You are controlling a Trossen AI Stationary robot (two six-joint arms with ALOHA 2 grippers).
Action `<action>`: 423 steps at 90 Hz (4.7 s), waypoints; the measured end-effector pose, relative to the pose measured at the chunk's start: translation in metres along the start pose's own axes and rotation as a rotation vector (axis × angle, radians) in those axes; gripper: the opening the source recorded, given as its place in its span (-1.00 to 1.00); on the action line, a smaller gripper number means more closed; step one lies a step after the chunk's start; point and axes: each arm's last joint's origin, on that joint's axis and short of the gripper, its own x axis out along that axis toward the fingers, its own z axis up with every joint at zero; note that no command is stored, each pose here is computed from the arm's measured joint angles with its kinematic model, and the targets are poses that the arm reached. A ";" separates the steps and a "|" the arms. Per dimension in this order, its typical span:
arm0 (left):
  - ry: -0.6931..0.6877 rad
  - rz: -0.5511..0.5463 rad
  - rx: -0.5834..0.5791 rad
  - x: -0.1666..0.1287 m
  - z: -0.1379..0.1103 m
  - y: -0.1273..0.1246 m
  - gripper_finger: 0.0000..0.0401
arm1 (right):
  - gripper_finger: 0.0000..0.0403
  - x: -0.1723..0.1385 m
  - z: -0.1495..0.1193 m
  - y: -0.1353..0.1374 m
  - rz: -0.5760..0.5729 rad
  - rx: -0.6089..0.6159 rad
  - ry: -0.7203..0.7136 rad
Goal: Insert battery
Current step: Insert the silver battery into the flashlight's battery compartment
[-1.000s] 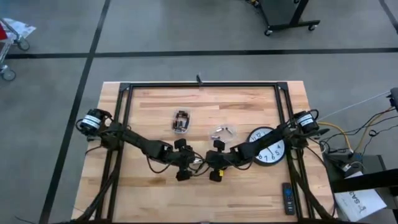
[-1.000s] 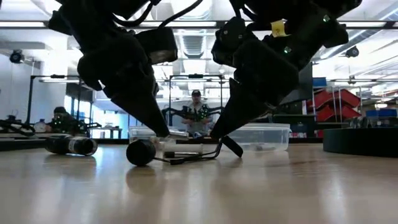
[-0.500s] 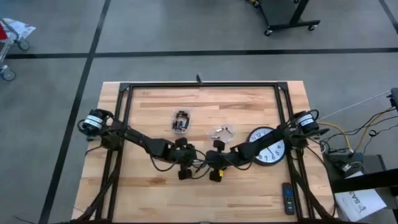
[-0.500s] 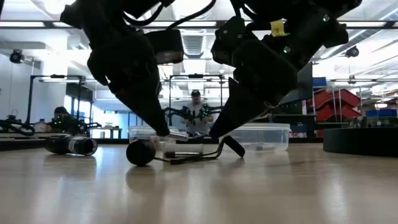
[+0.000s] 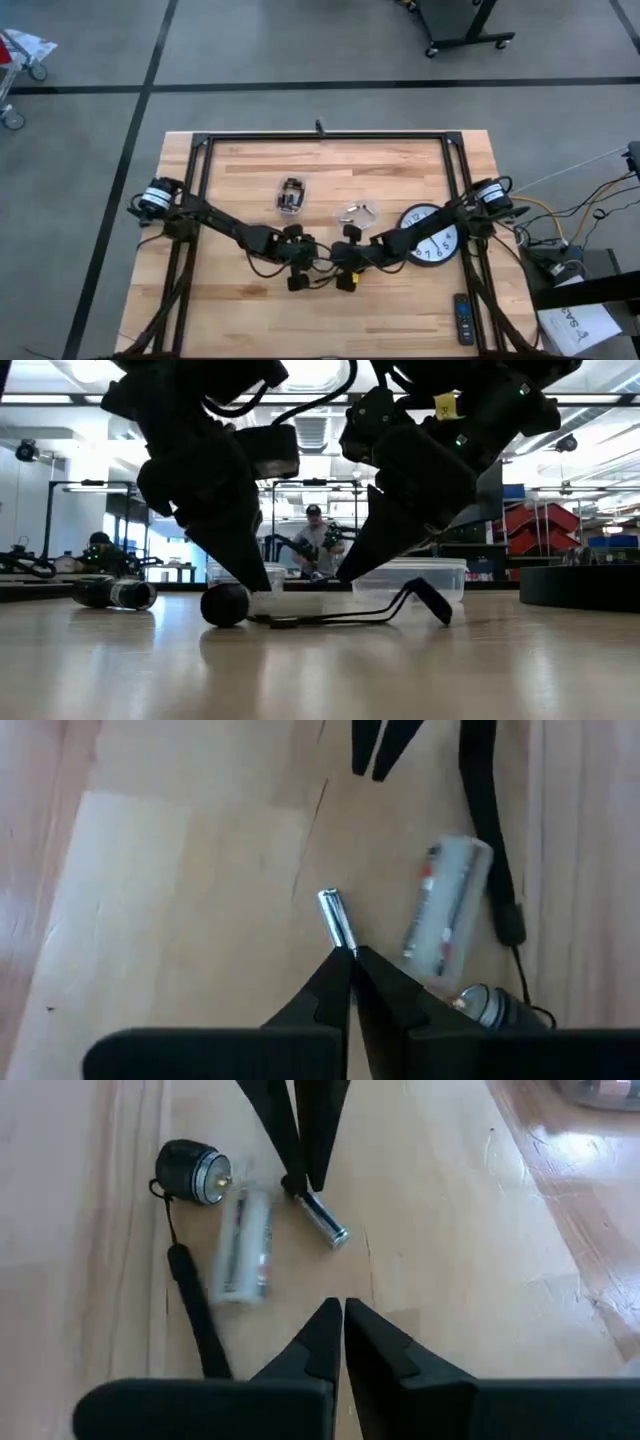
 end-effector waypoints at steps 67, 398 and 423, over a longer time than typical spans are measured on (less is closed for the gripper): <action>0.016 -0.018 0.031 -0.010 -0.004 -0.001 -0.94 | -1.00 -0.003 -0.004 0.010 0.016 0.013 -0.001; -0.002 -0.052 0.251 0.000 0.009 -0.015 -0.88 | -1.00 0.015 -0.025 0.034 0.028 0.086 -0.037; -0.003 -0.052 0.252 0.000 0.009 -0.015 -0.74 | -1.00 0.015 -0.025 0.034 0.028 0.087 -0.038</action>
